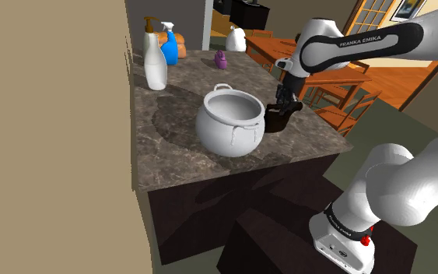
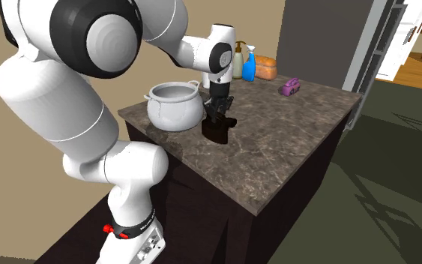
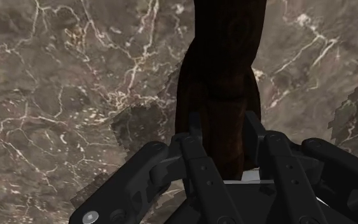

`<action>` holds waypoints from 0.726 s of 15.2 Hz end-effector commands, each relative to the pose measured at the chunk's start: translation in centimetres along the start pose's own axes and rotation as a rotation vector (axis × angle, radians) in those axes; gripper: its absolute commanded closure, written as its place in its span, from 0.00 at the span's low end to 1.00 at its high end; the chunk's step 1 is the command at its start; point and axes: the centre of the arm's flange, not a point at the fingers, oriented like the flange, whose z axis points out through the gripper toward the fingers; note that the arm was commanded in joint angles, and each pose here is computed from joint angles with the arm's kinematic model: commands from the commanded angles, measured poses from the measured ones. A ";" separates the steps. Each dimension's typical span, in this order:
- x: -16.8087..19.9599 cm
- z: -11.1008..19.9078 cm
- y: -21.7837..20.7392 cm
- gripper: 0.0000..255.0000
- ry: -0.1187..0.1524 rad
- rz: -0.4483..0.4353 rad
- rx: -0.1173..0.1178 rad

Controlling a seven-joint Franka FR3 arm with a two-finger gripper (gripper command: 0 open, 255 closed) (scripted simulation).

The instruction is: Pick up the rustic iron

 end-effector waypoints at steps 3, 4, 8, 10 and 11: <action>0.1 -1.9 0.0 1.00 0.000 0.000 0.000; 0.1 -2.4 0.0 1.00 0.000 0.000 0.000; 0.3 -4.5 0.0 1.00 0.000 0.000 0.000; 0.3 -5.5 0.0 1.00 0.000 0.000 0.000; 0.4 -6.1 0.0 1.00 0.000 0.000 0.000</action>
